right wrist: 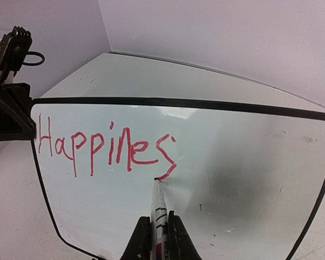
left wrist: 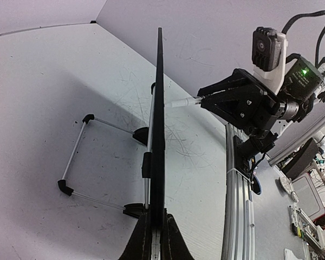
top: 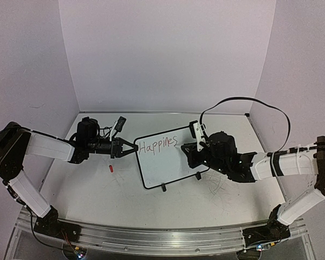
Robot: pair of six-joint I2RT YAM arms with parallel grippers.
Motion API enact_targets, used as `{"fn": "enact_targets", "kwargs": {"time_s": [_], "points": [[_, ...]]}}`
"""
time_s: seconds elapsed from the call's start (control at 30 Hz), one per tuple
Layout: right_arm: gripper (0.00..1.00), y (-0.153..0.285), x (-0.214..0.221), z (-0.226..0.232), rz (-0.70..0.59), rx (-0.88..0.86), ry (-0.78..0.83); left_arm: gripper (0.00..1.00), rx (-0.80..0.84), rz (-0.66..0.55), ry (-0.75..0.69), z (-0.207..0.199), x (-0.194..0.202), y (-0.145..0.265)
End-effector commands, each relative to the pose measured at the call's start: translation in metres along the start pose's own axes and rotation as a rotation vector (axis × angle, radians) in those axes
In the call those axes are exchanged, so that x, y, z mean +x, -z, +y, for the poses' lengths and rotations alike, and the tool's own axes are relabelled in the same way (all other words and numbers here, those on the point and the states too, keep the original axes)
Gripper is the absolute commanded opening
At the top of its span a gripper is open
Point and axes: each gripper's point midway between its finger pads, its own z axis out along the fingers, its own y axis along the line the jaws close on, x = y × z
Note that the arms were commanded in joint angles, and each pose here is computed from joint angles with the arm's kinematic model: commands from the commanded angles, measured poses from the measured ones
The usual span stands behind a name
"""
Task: Write a sentence on the whiteboard
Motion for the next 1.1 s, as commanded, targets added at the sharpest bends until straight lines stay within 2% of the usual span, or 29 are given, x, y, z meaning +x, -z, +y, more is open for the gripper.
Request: {"fn": "enact_targets", "kwargs": {"time_s": [0.0, 0.27, 1.07], "points": [[0.0, -0.006, -0.021, 0.003, -0.055, 0.007, -0.027, 0.0, 0.037, 0.005, -0.024, -0.01, -0.01, -0.001], [0.0, 0.028, -0.041, -0.004, -0.139, -0.008, -0.018, 0.0, 0.035, 0.006, -0.024, -0.01, -0.009, -0.001], [0.0, 0.008, -0.052, -0.023, -0.161, 0.09, -0.027, 0.0, 0.033, 0.01, -0.024, -0.009, -0.007, -0.001]]}}
